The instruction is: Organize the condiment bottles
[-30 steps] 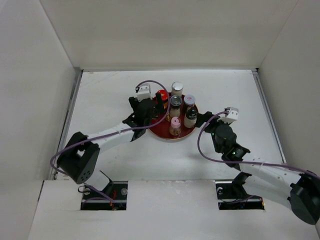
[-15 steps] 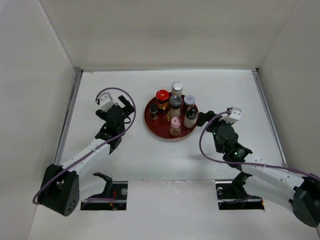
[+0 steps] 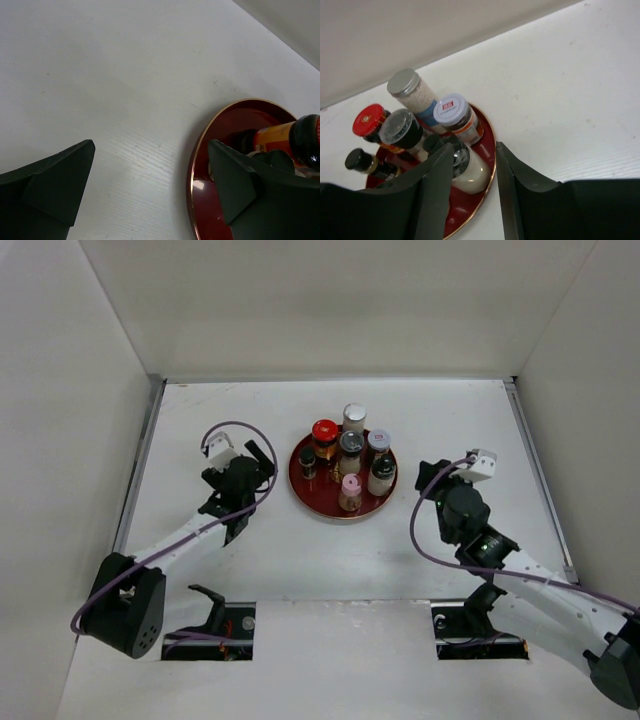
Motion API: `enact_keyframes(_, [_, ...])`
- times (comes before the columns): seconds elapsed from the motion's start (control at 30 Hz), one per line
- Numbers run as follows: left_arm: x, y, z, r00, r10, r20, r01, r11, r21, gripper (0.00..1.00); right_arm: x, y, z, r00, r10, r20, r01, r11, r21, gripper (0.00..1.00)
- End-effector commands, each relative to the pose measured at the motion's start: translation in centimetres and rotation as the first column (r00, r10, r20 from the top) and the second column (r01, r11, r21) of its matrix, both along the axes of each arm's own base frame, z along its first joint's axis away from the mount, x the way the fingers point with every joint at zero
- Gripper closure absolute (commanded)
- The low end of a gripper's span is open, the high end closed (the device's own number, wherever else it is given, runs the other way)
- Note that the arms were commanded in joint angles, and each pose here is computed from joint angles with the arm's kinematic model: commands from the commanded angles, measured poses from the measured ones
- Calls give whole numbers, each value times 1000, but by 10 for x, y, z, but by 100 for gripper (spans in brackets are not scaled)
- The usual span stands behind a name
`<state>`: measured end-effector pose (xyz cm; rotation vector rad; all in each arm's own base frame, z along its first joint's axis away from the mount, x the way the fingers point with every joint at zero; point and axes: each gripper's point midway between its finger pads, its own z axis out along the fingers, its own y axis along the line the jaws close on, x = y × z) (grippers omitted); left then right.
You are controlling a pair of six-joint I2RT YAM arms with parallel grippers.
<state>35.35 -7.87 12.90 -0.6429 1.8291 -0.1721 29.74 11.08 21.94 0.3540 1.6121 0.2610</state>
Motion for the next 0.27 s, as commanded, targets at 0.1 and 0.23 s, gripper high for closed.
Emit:
enact_keyframes(0.1, [2,-11,15,999,-20,50,22,999,-33,0,4,-25,26,994,-100,36,100,995,20,54])
enact_keyframes(0.23, [3,-16,8,999,-38,21,38,999,-23,0,8,-21,20,995,-94,17,94,995,11,54])
